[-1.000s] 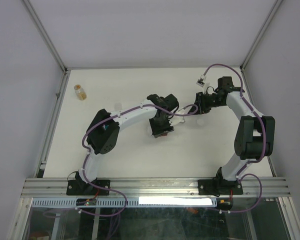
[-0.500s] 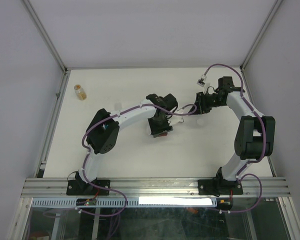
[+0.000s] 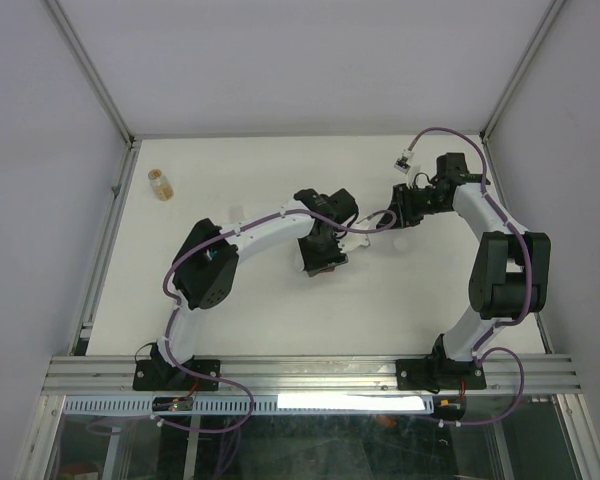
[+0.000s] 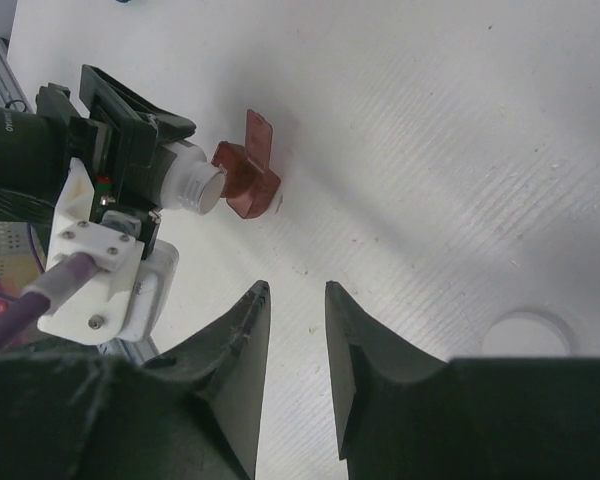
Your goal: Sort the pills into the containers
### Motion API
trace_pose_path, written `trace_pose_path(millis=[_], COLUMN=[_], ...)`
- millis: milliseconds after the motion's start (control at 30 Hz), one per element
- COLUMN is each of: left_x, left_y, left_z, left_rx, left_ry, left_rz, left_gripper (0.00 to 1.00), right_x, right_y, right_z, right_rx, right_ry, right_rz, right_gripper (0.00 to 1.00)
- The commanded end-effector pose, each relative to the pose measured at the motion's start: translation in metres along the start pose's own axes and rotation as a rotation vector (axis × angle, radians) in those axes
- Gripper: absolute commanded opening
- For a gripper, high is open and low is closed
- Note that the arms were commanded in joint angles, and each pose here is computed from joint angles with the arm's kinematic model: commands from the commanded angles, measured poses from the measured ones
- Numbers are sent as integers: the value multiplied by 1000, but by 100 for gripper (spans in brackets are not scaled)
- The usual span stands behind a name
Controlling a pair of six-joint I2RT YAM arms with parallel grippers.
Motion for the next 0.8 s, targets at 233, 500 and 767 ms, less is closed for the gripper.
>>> trace_pose_path(millis=[233,500,767], left_x=[20,2,21], left_y=[-21,-19,-21], left_z=[-2,16,-4], left_rx=[59,63,75], left_ry=[74,-30,81], left_rz=[-121,-21,-116], left_gripper=[0,0,0], right_x=[20,20,20], right_y=[-15,-16,-17], right_z=[10,11,10], right_rx=[-24,-19,-34], right_ry=[-72,-70,-74], right_rz=[-64,-63,-78], right_gripper=[32,32,32])
Point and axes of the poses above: each gripper's point midway between its finger pads, its own y axis out along the fingers, its own z axis along the line the jaws close on, x = y × z, the point moved 6 cm from there along -y, back along the fingers
